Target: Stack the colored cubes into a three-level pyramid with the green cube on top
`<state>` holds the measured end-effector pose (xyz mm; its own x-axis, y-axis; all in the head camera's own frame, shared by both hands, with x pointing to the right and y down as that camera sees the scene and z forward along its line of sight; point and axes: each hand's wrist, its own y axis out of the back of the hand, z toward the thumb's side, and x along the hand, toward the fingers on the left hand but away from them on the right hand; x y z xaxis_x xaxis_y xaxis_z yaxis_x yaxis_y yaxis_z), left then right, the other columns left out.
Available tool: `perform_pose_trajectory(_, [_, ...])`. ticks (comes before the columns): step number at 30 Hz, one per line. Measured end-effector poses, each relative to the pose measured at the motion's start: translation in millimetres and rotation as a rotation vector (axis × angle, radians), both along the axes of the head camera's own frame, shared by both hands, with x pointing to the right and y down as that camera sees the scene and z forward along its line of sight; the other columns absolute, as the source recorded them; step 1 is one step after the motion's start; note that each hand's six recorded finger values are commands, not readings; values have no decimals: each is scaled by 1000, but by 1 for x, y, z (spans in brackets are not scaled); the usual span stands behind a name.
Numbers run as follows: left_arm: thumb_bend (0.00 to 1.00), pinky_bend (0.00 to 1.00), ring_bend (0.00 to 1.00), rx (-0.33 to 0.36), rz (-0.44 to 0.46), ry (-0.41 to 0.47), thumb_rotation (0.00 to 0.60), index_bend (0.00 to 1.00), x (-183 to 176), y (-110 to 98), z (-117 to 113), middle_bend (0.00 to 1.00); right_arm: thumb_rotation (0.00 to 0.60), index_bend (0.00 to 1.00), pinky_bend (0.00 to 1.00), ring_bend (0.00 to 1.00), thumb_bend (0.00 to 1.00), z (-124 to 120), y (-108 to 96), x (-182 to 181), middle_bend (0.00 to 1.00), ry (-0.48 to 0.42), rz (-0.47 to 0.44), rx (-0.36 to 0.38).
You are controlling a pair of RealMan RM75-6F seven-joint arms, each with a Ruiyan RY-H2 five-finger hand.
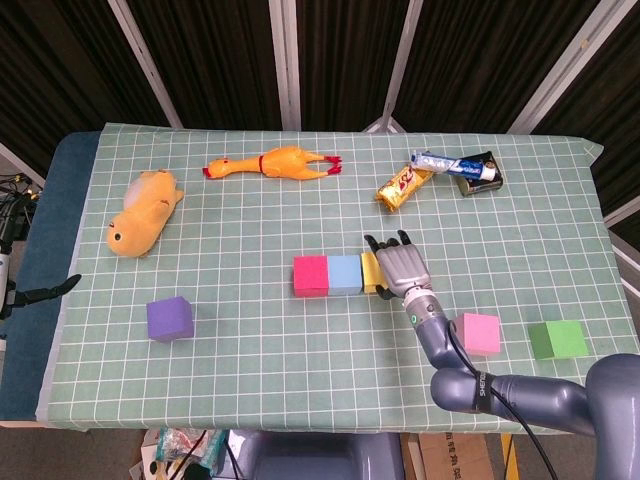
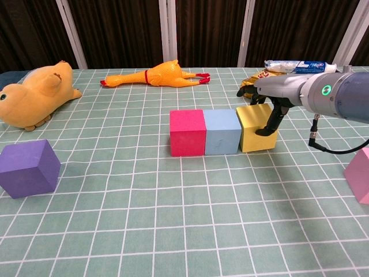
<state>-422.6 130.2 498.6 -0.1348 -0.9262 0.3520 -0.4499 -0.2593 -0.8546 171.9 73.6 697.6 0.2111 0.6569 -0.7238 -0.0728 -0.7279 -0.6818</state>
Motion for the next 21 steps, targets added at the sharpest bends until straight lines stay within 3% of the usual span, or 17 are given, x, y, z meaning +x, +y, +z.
perform_pose_trajectory(21, [71,76,16,1,-3,1,600,0,-1,0,0,62,600,0,0,191,361,2,4,-2,307,4,-2,-10])
